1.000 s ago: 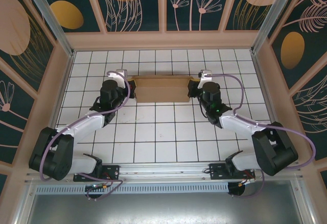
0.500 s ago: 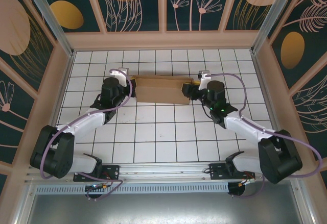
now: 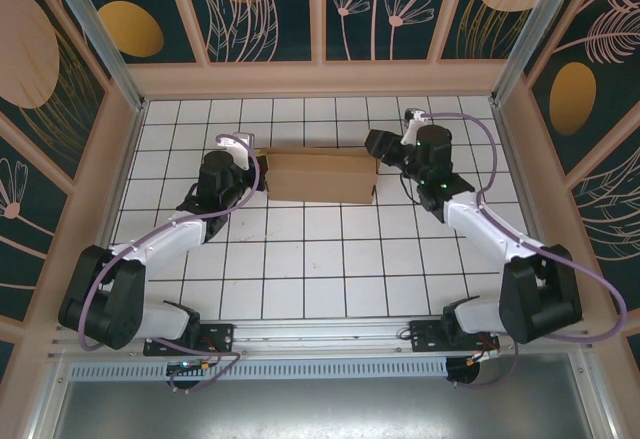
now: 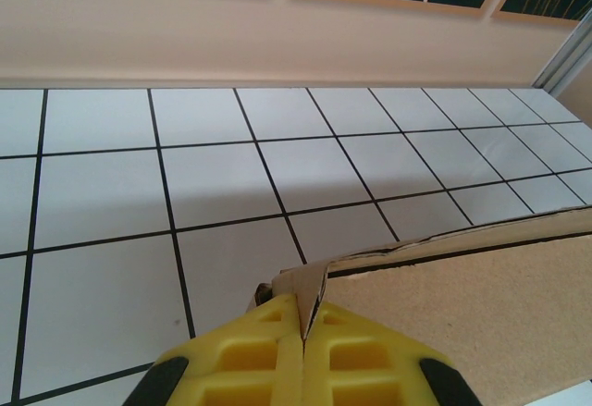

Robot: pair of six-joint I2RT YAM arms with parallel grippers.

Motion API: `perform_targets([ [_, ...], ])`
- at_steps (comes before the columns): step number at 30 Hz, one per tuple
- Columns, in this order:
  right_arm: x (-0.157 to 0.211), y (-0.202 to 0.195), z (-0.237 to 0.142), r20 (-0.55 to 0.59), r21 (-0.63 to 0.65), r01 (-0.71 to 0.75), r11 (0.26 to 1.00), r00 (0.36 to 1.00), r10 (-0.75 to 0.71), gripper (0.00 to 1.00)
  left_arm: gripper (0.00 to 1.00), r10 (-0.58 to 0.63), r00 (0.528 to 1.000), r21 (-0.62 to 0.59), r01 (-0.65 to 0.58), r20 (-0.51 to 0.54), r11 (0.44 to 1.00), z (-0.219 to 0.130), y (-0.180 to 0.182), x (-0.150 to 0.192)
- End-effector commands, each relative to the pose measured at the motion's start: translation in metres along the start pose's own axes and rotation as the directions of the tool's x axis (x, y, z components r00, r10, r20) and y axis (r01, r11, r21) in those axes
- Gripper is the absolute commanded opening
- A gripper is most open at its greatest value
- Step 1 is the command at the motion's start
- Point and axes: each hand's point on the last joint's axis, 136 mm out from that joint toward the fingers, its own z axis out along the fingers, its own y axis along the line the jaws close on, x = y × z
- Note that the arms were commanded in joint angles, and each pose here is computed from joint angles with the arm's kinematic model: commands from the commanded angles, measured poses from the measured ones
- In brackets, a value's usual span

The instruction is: Fold the paper box

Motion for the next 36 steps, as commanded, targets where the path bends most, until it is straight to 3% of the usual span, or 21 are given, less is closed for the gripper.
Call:
perform_targets([
  [1, 0.011, -0.012, 0.014, -0.041, 0.079, -0.034, 0.996, 0.998, 0.037, 0.54, 0.00, -0.007, 0.970, -0.006, 0.006, -0.243, 1.000, 0.000, 0.004, 0.070],
  [11, 0.043, -0.013, 0.030, -0.096, 0.109, -0.013, 0.994, 0.995, 0.024, 0.29, 0.00, -0.032, 0.973, 0.005, 0.034, -0.229, 0.999, -0.001, 0.000, 0.065],
  [15, 0.053, -0.019, 0.025, -0.096, 0.130, 0.004, 0.991, 0.995, 0.008, 0.28, 0.02, -0.052, 0.976, 0.017, 0.057, -0.211, 0.998, -0.003, -0.004, 0.056],
  [26, 0.070, -0.031, 0.017, -0.079, 0.168, 0.053, 0.984, 0.996, -0.041, 0.26, 0.35, -0.121, 0.978, 0.063, 0.133, -0.171, 0.989, -0.020, -0.017, 0.038],
  [36, 0.069, -0.041, 0.018, -0.072, 0.224, 0.071, 0.972, 0.996, -0.056, 0.28, 0.37, -0.177, 0.975, 0.152, 0.197, -0.132, 0.969, -0.057, -0.041, 0.004],
])
